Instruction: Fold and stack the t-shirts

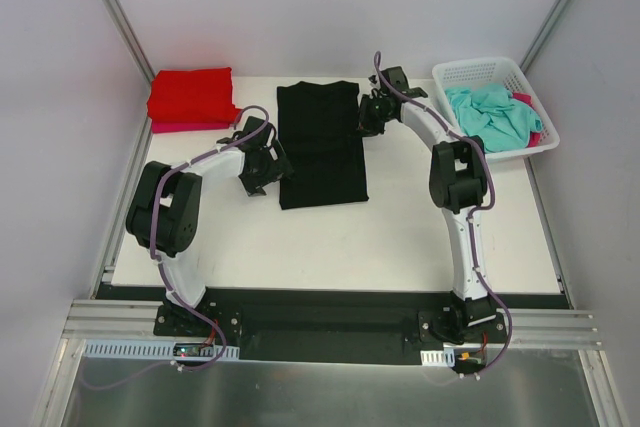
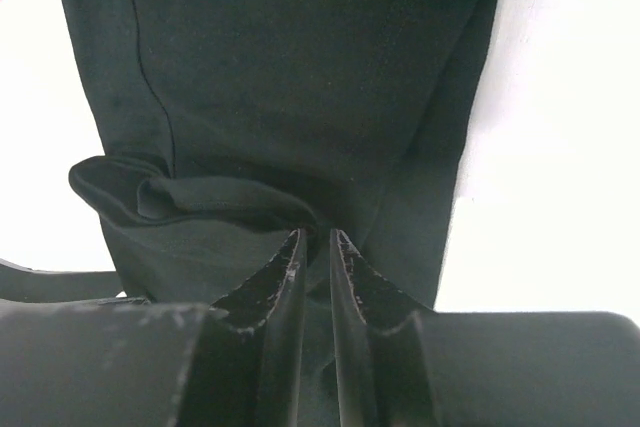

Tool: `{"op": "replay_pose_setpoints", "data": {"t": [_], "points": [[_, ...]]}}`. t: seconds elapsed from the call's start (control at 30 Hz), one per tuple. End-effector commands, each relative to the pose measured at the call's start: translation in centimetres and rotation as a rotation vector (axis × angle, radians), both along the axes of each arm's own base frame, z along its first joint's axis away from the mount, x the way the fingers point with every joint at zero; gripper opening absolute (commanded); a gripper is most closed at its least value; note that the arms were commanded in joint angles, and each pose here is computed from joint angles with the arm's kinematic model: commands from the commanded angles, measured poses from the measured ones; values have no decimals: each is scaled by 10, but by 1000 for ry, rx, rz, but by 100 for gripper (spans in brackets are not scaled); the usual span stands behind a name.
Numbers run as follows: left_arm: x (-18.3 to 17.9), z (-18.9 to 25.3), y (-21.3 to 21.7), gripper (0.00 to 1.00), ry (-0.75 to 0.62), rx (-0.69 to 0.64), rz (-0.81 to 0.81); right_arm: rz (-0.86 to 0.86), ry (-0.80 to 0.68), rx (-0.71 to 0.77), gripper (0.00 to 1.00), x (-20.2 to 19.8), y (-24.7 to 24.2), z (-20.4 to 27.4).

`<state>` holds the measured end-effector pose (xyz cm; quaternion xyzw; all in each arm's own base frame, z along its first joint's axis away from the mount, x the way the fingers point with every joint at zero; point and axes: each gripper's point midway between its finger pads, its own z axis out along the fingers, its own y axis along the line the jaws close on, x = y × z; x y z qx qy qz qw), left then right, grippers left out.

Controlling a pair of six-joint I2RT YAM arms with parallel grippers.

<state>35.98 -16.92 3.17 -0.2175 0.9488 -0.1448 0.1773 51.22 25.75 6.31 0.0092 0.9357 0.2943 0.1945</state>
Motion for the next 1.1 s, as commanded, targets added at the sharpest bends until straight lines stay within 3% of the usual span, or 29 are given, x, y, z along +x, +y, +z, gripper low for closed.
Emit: {"op": "replay_pose_setpoints", "data": {"t": [0.0, 0.17, 0.53, 0.6, 0.63, 0.73, 0.87, 0.97, 1.03, 1.07], "points": [[-2, -3, -5, 86, 17, -12, -5, 13, -40, 19, 16, 3, 6, 18], [-2, -3, -5, 86, 19, -12, -7, 3, -49, -7, 7, 8, -1, 15], [-3, -3, -4, 86, 19, -9, -11, -49, -96, -53, 6, 39, -44, 16], [-4, -4, -3, 86, 19, -6, -9, -57, -105, -49, 9, 46, -48, 16], [-4, -4, -3, 86, 20, -5, -11, -59, -109, -46, 19, 48, -49, 17], [-4, -4, -2, 86, 19, -2, -11, -54, -116, -42, 20, 49, -48, 18], [-7, -5, -2, 86, 25, -4, -16, -39, -63, -9, 29, 29, -44, 21], [-11, -5, -5, 86, 34, -24, -35, -25, -43, -9, 29, 1, -43, 30], [-16, -4, -8, 86, 41, -42, -44, -43, 34, -8, 26, -31, -49, 8], [-17, -4, -9, 86, 40, -46, -49, -47, -38, 24, 25, -32, -47, 36]]}}
